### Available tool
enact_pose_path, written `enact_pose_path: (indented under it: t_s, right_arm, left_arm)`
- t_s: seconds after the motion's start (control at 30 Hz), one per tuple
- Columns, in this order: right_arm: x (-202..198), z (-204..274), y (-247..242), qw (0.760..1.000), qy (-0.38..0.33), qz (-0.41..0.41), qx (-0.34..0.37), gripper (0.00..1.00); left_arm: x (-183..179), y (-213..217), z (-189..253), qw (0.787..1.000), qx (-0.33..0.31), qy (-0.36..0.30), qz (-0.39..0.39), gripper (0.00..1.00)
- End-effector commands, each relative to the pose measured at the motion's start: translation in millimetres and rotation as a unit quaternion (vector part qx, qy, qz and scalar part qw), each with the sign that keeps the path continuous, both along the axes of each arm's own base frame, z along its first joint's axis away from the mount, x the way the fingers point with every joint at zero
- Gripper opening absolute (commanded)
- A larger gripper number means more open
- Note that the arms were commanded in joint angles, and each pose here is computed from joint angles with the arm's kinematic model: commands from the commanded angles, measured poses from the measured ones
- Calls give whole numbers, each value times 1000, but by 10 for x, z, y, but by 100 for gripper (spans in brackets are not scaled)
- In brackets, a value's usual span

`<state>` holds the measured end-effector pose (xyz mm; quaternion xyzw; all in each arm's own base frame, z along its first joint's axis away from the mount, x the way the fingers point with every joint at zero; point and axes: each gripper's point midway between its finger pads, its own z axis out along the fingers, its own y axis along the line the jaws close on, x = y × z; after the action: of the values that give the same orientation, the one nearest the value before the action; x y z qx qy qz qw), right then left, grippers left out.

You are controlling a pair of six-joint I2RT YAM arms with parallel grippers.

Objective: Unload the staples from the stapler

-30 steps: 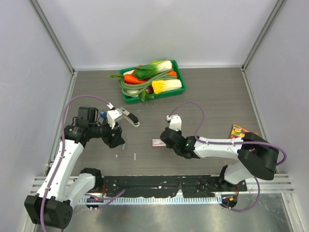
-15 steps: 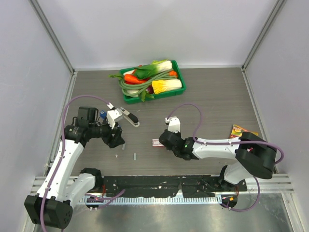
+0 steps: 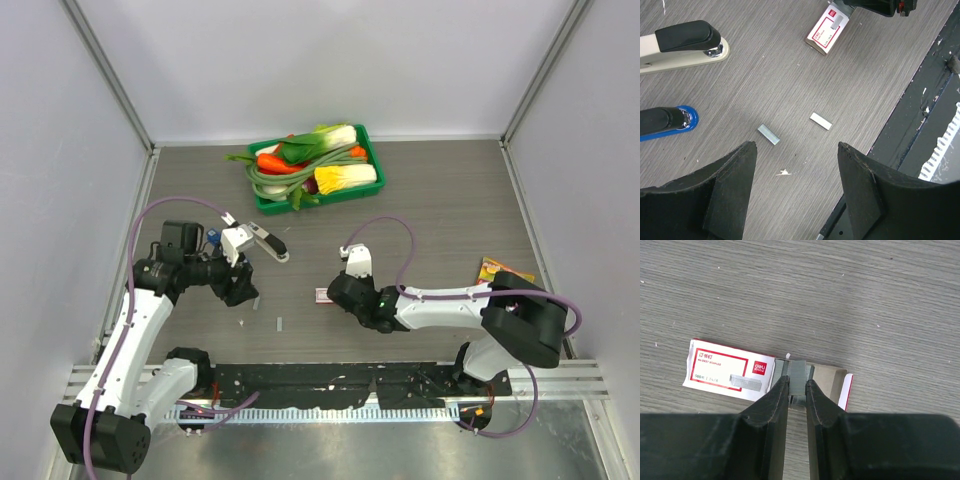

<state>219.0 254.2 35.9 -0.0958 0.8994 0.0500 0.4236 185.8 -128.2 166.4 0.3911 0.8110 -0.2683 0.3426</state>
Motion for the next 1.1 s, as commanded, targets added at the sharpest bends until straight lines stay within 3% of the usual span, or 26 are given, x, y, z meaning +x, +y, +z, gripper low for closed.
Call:
enact_pose_path:
  t_s: [0.0, 0.2, 0.8, 1.07]
  right_arm:
    - [49, 40, 6, 1000, -19, -11, -2, 1]
    - [36, 18, 12, 1000, -16, -9, -4, 5]
    - [-11, 79, 132, 1000, -18, 14, 1, 32]
    - [-33, 149, 196, 999, -20, 27, 14, 36]
  left_arm:
    - [41, -14, 35, 1000, -1, -20, -7, 69]
    - [42, -17, 29, 1000, -1, -16, -7, 69]
    - [18, -20, 46, 1000, -2, -17, -14, 70]
    - [0, -34, 58, 1000, -5, -17, -18, 70]
